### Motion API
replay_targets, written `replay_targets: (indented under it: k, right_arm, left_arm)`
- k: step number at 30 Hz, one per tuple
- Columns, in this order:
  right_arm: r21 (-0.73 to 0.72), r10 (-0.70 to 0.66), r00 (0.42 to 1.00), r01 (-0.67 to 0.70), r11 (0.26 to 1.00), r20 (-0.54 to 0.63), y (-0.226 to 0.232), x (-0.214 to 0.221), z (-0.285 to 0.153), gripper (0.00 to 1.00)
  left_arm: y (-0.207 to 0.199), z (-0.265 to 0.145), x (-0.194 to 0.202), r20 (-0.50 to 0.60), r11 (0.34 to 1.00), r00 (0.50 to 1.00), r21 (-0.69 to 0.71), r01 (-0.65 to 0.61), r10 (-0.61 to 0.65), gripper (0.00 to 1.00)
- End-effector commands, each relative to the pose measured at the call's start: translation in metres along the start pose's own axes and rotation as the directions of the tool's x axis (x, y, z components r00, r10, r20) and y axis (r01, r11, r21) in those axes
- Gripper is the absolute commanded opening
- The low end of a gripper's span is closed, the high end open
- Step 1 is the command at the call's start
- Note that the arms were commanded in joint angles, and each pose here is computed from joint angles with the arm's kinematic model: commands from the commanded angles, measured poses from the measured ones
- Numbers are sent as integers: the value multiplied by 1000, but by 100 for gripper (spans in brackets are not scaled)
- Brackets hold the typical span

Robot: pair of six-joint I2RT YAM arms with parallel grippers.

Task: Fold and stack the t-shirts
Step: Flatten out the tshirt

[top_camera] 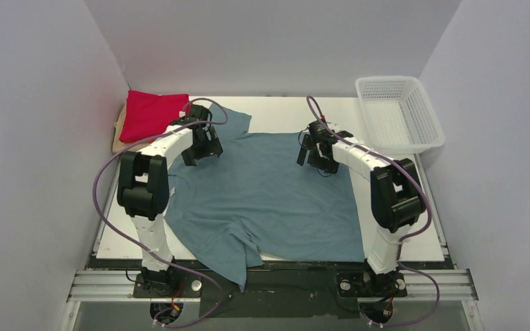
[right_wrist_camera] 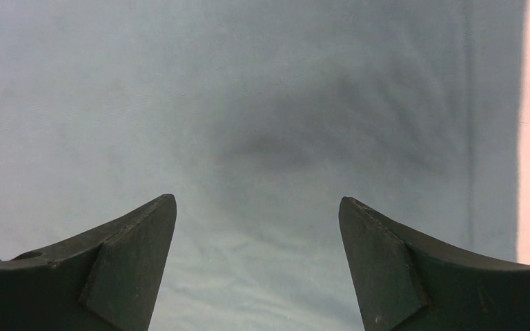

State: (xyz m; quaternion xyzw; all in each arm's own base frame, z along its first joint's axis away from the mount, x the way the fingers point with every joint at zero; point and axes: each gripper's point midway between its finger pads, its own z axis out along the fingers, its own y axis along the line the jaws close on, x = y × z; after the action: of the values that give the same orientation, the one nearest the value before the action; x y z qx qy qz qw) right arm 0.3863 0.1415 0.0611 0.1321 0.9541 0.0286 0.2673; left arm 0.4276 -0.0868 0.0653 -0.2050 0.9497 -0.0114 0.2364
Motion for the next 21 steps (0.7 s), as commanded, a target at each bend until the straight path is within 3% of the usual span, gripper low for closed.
replay_targets:
  k: [1,13,17,21]
  right_arm:
    - [49,-25,995,30,998,-96,-9,11,16,82]
    - [159,207,940,-168,973,-270,-60,27,69,82]
    - [229,237,935,-178,957,-263,-80,9,78,82]
    - [187,274,930,-232,955,-244,-73,-29,89,82]
  left_arm:
    - [-11,16,-21,17,999,999,16,-43,43,97]
    - [-47,70,-28,-39,989,994,108,-102,107,97]
    - [-69,83,-41,-32,978,990,164,-128,135,97]
    - [-93,90,-58,-8,960,988,237,-149,155,97]
